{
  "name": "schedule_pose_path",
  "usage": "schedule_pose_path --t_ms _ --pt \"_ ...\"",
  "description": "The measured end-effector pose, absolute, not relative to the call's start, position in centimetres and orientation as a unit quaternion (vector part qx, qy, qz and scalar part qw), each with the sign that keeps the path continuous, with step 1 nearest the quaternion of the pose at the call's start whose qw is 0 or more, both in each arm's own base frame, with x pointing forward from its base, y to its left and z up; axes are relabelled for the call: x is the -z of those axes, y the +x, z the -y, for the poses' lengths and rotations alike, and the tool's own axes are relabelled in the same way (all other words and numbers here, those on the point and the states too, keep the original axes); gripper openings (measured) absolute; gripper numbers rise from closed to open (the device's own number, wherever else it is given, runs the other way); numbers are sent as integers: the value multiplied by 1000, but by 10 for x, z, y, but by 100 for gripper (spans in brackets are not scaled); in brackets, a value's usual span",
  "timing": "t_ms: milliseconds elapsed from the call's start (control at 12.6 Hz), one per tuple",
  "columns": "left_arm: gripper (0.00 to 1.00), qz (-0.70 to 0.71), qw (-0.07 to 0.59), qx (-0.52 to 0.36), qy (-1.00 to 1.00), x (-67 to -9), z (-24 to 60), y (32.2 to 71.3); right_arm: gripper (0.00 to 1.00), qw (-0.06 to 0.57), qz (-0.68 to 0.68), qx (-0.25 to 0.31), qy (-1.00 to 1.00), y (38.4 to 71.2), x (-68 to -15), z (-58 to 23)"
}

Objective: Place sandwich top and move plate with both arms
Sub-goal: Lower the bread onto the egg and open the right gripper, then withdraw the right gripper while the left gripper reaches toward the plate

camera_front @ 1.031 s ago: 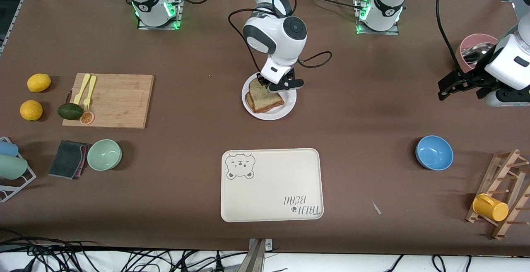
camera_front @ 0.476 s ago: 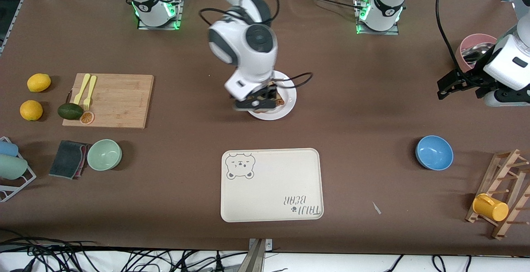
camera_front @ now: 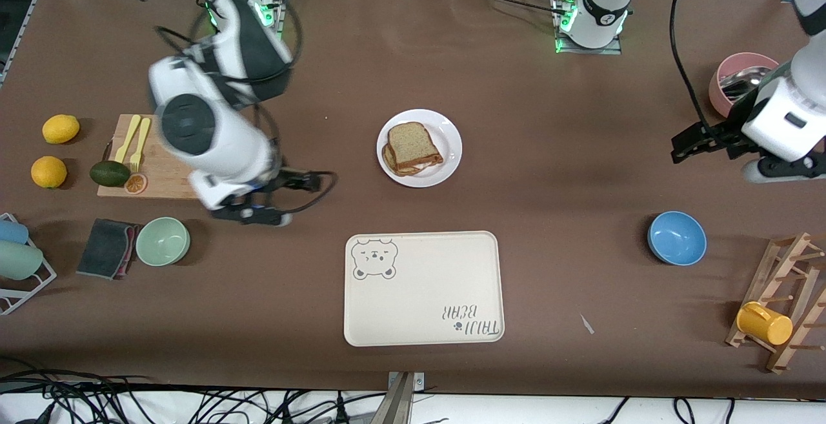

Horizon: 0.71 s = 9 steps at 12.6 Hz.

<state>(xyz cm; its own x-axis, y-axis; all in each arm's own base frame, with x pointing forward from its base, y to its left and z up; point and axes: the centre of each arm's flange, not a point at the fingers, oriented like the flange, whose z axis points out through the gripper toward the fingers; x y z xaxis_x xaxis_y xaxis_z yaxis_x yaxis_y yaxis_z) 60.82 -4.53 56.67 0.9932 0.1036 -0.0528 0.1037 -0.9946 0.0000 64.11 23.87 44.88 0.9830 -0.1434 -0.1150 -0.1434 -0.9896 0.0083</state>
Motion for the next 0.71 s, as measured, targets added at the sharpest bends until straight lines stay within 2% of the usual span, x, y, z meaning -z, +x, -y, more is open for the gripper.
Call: schedule_pose_path --t_ms 238,476,714 --pt "100 -65 47 67 995 -527 45 616 100 12 79 41 996 640 -492 -183" --pt "100 -74 59 86 992 -506 38 614 100 20 67 33 997 622 -540 -141" --pt "100 -66 89 84 990 -463 67 608 100 24 38 33 998 608 -562 -95"
